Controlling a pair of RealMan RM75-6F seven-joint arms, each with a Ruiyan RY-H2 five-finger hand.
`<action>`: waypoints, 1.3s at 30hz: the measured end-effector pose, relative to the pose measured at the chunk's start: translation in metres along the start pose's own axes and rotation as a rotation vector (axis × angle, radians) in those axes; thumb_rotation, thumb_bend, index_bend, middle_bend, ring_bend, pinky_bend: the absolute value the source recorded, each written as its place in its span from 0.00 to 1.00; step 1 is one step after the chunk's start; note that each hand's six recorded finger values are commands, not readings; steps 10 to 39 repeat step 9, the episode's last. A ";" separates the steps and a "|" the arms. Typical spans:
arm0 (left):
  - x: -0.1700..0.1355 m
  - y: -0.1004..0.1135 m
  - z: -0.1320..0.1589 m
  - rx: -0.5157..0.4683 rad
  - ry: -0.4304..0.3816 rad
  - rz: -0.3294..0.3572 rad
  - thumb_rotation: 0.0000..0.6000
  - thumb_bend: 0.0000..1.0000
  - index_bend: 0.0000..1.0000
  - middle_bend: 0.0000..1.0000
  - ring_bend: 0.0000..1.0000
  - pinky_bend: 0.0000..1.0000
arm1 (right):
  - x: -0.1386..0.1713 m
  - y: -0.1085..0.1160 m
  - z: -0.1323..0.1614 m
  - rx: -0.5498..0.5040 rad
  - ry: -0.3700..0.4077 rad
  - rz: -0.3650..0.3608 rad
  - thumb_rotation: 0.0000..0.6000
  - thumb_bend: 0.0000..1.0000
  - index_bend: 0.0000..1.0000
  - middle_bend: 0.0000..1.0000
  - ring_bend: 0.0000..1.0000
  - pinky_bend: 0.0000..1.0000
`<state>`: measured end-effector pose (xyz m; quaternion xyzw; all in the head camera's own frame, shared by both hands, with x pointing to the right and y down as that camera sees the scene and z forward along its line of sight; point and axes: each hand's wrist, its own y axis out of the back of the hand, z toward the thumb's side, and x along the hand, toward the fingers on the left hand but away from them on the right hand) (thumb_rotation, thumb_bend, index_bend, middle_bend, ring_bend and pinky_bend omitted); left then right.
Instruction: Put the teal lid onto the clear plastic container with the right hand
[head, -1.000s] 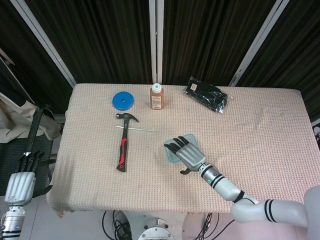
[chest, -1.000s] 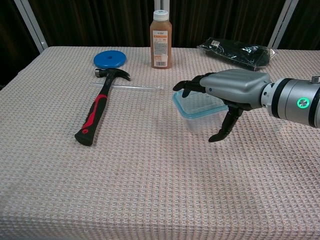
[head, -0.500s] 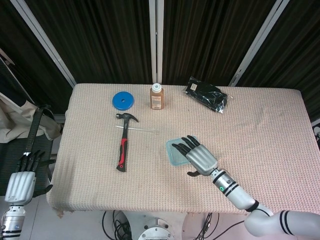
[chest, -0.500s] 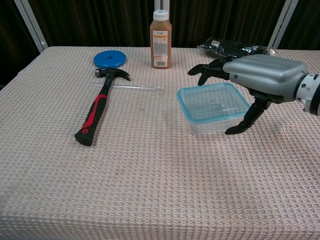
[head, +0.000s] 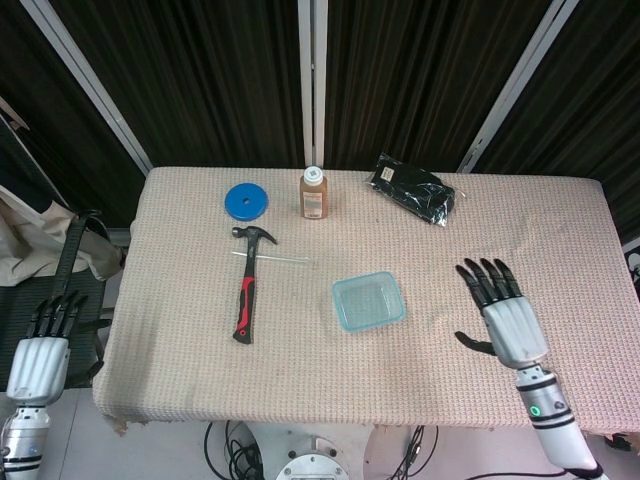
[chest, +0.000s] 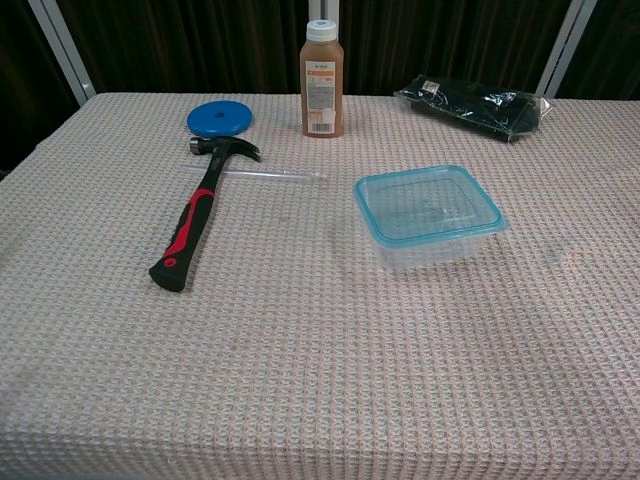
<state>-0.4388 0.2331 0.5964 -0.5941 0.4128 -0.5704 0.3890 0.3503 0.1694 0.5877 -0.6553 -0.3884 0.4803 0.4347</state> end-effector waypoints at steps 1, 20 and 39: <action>0.001 0.001 0.000 0.010 0.000 0.004 1.00 0.00 0.07 0.03 0.00 0.00 | 0.012 0.007 -0.014 -0.009 -0.042 -0.030 1.00 0.02 0.00 0.00 0.00 0.00; 0.008 0.004 0.009 0.053 -0.014 0.018 1.00 0.00 0.07 0.03 0.00 0.00 | 0.073 0.026 -0.079 -0.013 -0.212 -0.064 1.00 0.03 0.00 0.00 0.00 0.00; 0.008 0.004 0.009 0.053 -0.014 0.018 1.00 0.00 0.07 0.03 0.00 0.00 | 0.073 0.026 -0.079 -0.013 -0.212 -0.064 1.00 0.03 0.00 0.00 0.00 0.00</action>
